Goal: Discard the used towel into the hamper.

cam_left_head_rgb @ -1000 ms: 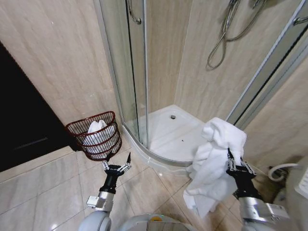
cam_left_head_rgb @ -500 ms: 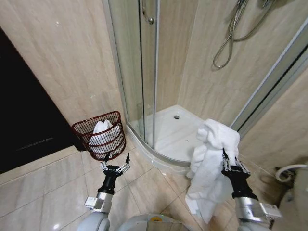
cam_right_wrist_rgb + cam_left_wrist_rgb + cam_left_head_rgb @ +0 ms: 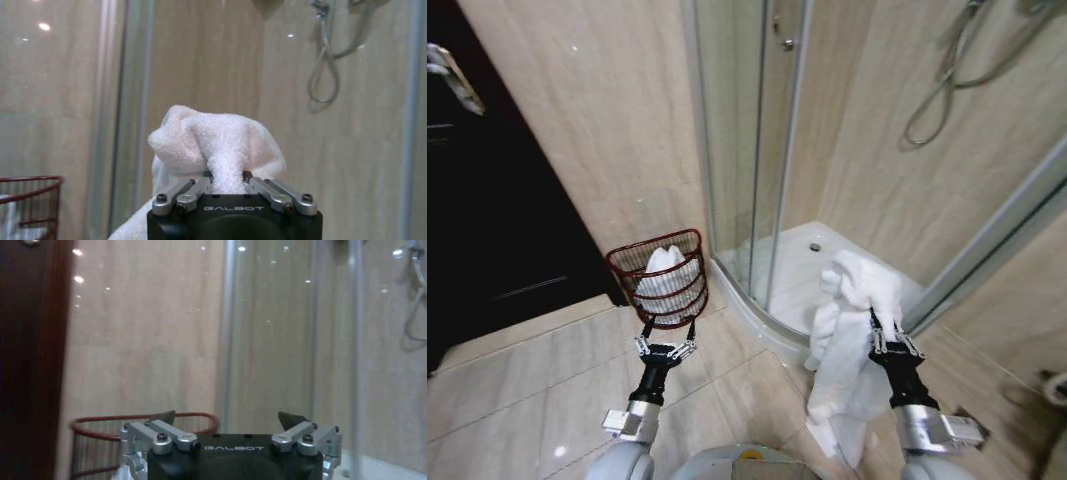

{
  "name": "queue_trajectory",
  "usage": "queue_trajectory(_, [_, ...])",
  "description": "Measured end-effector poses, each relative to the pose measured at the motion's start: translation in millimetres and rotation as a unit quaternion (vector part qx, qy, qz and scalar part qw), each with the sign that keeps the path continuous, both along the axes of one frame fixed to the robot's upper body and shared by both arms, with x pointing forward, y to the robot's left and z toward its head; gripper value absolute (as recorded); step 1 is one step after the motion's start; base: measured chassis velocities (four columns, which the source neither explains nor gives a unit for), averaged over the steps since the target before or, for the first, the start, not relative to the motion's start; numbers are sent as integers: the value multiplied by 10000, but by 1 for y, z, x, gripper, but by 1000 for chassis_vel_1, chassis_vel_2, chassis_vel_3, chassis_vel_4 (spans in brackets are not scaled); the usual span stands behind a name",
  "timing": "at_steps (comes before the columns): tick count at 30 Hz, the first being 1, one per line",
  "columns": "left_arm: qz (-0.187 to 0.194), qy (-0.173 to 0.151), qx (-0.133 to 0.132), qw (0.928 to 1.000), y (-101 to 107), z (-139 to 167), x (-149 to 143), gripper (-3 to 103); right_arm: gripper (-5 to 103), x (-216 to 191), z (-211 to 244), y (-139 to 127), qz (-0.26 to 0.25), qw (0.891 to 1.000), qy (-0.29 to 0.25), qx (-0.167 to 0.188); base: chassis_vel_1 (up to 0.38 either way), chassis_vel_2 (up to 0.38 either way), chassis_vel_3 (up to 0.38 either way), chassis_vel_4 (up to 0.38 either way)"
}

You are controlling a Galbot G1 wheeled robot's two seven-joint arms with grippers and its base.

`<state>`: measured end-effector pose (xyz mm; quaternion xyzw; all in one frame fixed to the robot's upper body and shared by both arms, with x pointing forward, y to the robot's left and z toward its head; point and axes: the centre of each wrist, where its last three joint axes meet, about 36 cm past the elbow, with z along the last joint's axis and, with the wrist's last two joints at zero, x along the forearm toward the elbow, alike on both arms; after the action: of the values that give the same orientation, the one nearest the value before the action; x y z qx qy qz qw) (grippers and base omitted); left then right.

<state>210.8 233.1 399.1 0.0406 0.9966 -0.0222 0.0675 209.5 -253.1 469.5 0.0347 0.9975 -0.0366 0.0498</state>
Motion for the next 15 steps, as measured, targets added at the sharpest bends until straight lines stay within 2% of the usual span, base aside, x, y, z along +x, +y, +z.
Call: queue_trajectory(15, [27,-27,-26,10000,0,-5,-1,100,16,1,-5,0,4,10000,94,8,120,123,0,-9])
